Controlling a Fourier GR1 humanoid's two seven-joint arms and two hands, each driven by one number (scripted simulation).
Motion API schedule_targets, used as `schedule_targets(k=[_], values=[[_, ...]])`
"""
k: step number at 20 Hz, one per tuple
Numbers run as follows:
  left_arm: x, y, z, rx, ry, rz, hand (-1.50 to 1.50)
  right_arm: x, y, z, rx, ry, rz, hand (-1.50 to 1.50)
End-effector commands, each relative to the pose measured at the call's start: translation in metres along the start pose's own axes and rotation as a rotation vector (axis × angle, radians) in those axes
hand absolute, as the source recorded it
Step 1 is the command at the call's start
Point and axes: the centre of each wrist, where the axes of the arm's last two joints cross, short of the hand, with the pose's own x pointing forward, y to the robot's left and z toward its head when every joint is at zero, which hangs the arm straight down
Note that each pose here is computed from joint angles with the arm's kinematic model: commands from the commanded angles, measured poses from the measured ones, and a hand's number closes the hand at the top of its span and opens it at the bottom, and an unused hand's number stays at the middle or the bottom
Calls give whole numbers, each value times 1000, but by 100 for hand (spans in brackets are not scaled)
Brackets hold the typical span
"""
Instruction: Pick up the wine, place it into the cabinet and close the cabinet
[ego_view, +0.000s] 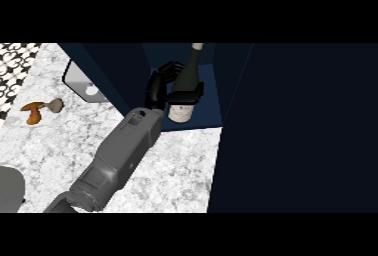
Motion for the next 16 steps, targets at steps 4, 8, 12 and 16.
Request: schedule_targets(k=[4,8,12,16], values=[[0,5,-8,53,57,30,150,36,-5,14,37,-39,-120,-150],[12,2,-17,76,23,12,150,24,-1,12,39,-29,-99,-150],[3,29,-19,113,15,-22,150,23,1,16,40,-29,-116,-150],[8,25,-22,131,-20,-89,-150,30,-4,11,51,-61,-98,-150]])
